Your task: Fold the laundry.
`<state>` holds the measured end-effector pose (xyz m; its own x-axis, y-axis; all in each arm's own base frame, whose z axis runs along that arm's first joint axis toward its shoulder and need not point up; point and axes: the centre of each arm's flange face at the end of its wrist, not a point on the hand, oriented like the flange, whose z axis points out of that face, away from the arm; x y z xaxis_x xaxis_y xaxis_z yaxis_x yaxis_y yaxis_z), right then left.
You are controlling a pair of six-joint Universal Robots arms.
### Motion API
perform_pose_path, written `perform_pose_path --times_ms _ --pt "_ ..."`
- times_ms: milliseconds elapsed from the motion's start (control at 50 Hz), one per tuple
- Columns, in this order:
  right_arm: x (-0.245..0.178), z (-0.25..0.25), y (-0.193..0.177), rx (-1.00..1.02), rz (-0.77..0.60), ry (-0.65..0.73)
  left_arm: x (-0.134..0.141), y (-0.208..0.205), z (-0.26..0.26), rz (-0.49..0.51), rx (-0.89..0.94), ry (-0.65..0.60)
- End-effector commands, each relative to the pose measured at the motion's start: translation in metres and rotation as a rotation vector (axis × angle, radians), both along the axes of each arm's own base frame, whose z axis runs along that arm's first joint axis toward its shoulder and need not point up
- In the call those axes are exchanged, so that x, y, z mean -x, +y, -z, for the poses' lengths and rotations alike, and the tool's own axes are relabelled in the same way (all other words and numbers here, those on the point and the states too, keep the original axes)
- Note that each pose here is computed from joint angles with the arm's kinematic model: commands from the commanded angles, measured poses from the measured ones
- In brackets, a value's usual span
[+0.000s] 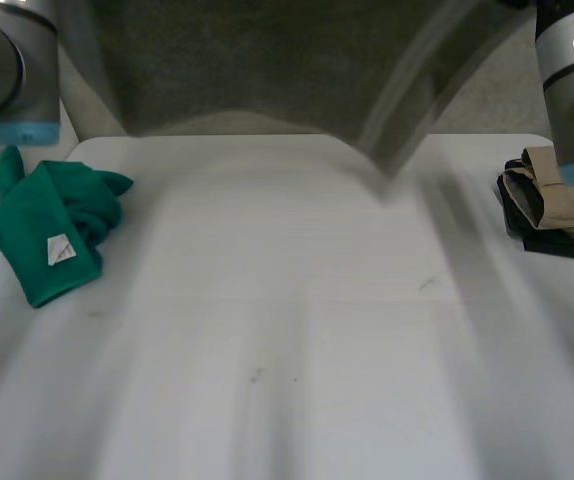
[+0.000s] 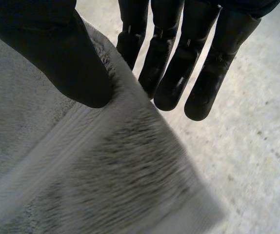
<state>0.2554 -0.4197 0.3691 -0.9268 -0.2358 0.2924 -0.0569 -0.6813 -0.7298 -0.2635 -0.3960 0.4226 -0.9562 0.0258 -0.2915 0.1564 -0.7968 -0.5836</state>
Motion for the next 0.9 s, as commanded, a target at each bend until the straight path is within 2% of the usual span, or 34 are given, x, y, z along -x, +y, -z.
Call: perform_pose_path --times_ms 20,180,260,340,500,640,740,900 --pt "-0.001 0.058 0.007 -0.184 -0.022 0.100 0.004 0.000 0.107 0.026 -0.295 -0.106" --pt "-0.008 0.173 0.026 -0.483 -0.051 0.348 0.001 0.013 0.216 0.026 -0.588 -0.196" --pt "-0.002 0.196 0.040 -0.571 -0.025 0.462 0.001 0.027 0.248 0.034 -0.686 -0.235" --pt "0.004 0.211 0.058 -0.701 -0.044 0.509 -0.003 0.045 0.264 0.037 -0.774 -0.267" --pt "0.012 0.190 0.088 -0.851 -0.080 0.482 -0.003 0.067 0.274 0.059 -0.836 -0.294" --pt "0.018 0.180 0.094 -0.912 -0.090 0.388 -0.013 0.053 0.309 0.030 -0.917 -0.299" --pt "0.020 0.178 0.098 -0.921 -0.092 0.367 -0.024 0.041 0.312 -0.003 -0.929 -0.278" --pt "0.027 0.180 0.094 -0.926 -0.060 0.356 -0.027 0.040 0.314 -0.016 -0.932 -0.285"
